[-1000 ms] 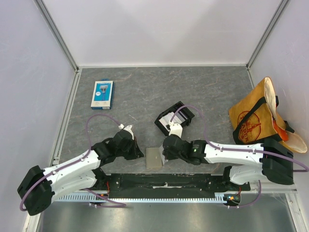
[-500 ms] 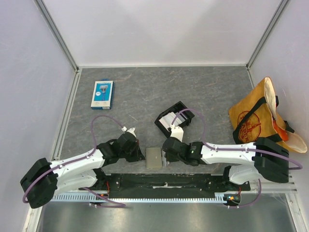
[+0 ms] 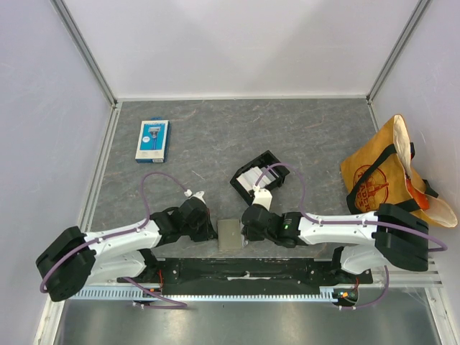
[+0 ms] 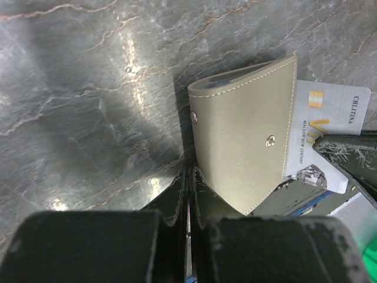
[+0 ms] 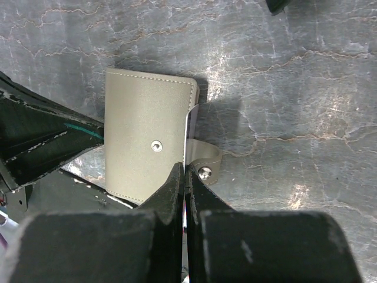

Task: Put the credit cards into the card holder
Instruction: Open the card holder at the center of the board.

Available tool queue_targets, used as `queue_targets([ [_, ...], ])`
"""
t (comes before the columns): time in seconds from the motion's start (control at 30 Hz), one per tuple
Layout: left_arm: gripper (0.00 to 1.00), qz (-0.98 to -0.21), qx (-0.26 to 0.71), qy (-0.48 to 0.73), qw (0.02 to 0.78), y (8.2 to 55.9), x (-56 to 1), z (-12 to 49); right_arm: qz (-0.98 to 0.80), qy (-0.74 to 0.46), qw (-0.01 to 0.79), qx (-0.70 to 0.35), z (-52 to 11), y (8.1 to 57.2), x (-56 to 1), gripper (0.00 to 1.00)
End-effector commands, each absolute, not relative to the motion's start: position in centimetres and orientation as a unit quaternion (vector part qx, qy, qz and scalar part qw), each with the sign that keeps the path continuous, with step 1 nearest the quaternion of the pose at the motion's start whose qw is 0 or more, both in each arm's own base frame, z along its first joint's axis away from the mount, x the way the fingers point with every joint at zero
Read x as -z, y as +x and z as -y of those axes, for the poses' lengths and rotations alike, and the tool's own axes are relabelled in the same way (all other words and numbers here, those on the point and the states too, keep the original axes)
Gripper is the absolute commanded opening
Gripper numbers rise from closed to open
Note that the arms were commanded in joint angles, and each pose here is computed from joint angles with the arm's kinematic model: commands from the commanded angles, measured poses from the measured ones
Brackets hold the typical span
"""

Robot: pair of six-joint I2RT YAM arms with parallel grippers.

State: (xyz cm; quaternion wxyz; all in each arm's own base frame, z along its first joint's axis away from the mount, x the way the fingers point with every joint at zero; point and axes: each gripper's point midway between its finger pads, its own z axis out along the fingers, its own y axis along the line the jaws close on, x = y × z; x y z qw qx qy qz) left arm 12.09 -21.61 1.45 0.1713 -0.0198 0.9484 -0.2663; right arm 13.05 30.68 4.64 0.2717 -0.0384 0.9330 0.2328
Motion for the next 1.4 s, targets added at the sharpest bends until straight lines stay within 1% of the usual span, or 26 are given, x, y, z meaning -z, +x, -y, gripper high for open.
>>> queue_targets([
  [0.0, 0.02, -0.945, 0.271, -0.025, 0.181, 13.2, -1.9, 22.8, -0.912, -0.032, 0.292, -0.287, -32.6, 13.5, -8.2, 0.0],
  [0.3, 0.02, -0.953, 0.24, -0.016, 0.182, 14.5, -1.5, 23.5, -0.892, -0.028, 0.316, -0.322, -32.6, 13.8, -11.3, 0.0],
  [0.5, 0.02, -0.953, 0.242, -0.01, 0.184, 15.3, -1.6, 24.5, -0.894, -0.037, 0.304, -0.326, -33.3, 13.5, -10.8, 0.0],
  [0.7, 0.02, -0.949, 0.256, -0.004, 0.182, 15.6, -1.9, 25.4, -0.891, -0.037, 0.317, -0.324, -33.1, 13.9, -11.7, 0.0],
  [0.9, 0.02, -0.948, 0.263, 0.0, 0.181, 15.4, -2.1, 25.6, -0.9, -0.037, 0.335, -0.277, -31.9, 14.6, -12.0, 0.0],
  [1.07, 0.02, -0.945, 0.272, 0.003, 0.184, 15.3, -2.4, 25.6, -0.889, -0.051, 0.335, -0.308, -33.1, 14.3, -13.2, 0.0],
  [1.2, 0.02, -0.942, 0.278, 0.002, 0.19, 15.3, -2.8, 25.6, -0.905, -0.065, 0.311, -0.284, -33.7, 13.9, -11.2, 0.0],
  [1.27, 0.04, -0.942, 0.277, -0.001, 0.191, 15.3, -2.8, 25.4, -0.912, -0.069, 0.298, -0.274, -34.0, 13.7, -10.1, 0.0],
  [1.37, 0.08, -0.941, 0.277, -0.008, 0.195, 15.1, -2.6, 25.0, -0.908, -0.073, 0.294, -0.288, -34.9, 13.5, -9.7, 0.0],
])
